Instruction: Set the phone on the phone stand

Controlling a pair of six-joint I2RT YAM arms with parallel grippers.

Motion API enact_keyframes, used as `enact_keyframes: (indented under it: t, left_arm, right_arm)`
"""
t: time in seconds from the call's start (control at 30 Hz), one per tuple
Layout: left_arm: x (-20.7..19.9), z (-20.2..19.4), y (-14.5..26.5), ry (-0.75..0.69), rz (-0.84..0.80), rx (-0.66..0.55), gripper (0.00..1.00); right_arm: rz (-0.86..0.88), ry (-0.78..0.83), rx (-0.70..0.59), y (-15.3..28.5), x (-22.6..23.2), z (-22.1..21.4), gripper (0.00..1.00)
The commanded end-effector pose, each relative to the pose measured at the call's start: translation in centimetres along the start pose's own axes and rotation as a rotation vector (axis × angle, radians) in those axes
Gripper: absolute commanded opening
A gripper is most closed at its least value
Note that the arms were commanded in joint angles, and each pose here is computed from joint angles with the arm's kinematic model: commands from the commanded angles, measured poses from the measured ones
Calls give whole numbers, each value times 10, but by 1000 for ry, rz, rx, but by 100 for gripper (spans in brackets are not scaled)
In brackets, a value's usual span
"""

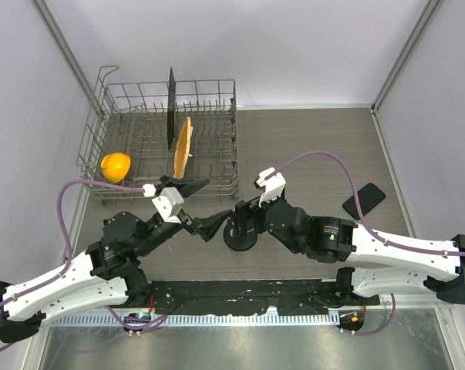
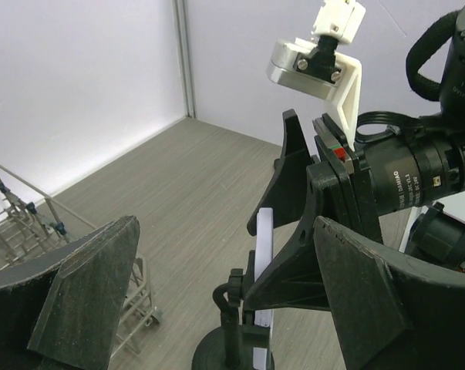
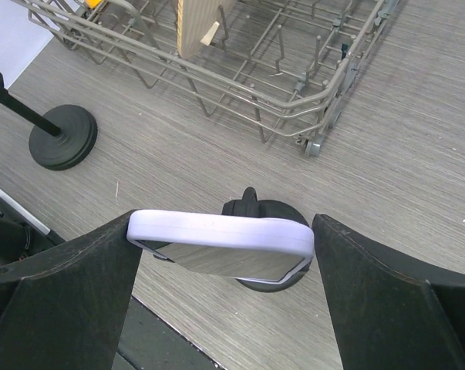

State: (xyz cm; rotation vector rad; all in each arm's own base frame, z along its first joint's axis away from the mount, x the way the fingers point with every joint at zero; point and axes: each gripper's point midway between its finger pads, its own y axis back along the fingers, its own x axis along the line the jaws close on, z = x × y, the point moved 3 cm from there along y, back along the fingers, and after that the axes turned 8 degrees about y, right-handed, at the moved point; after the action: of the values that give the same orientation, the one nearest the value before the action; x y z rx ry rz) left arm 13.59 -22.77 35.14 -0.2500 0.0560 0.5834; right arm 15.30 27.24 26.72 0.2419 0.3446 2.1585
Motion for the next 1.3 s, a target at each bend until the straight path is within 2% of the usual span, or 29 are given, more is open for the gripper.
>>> enact_keyframes:
  t: [0.0, 0.1, 0.13, 0.17, 0.2, 0.27, 0.3, 0.37, 0.5, 0.67, 0.9, 0.93, 1.0, 1.03, 1.1, 1.13, 1.2, 1.27]
  left_arm:
    - [3, 26, 6, 5, 26, -107, 100]
    - [12, 30, 9, 4, 78, -137, 100]
    - [14, 31, 11, 0, 92, -143, 100]
    - [16, 34, 12, 0, 102, -156, 100]
    - [17, 34, 14, 3, 110, -161, 100]
    - [18, 38, 16, 12, 118, -178, 100]
    - [18, 39, 17, 13, 117, -183, 100]
    - [20, 40, 18, 12, 131, -188, 100]
    - [26, 39, 19, 4, 168, -184, 100]
    - [18, 40, 18, 25, 121, -189, 100]
    - [17, 35, 13, 31, 114, -167, 100]
    - [16, 36, 13, 34, 107, -171, 100]
    - [13, 34, 12, 32, 94, -166, 100]
    - [12, 34, 12, 56, 91, -167, 100]
    - [11, 34, 11, 57, 88, -163, 100]
    - [11, 32, 11, 58, 87, -158, 100]
    - [11, 32, 11, 60, 88, -161, 99]
    - [12, 28, 10, 61, 105, -155, 99]
  right_arm:
    - [-9, -42, -55, -4, 0, 10, 91]
    - [-29, -42, -46, -9, -1, 6, 77]
    - [-36, -40, -49, -9, -1, 8, 66]
    - [-59, -29, -48, -9, -5, 8, 59]
    - [-74, -13, -43, -9, -7, 8, 45]
    - [-128, 1, -44, -8, -15, 11, 25]
    - [-156, -2, -50, -6, -20, 13, 1]
    - [-225, 8, -55, 2, -35, 16, 0]
    - [-476, 4, -141, 24, -84, 45, 0]
    - [-625, -18, -225, 35, -134, 69, 0]
    - [-756, -88, -293, -3, -218, 95, 0]
    - [-811, -122, -315, -3, -244, 101, 0]
    - [-807, -127, -331, -22, -267, 114, 0]
    - [-876, -136, -347, -21, -295, 119, 0]
    - [-922, -129, -335, -36, -324, 128, 0]
    - [-974, -142, -366, -29, -352, 134, 0]
    - [-939, -134, -425, -38, -370, 148, 0]
    - [-1015, -137, -460, -42, -402, 160, 0]
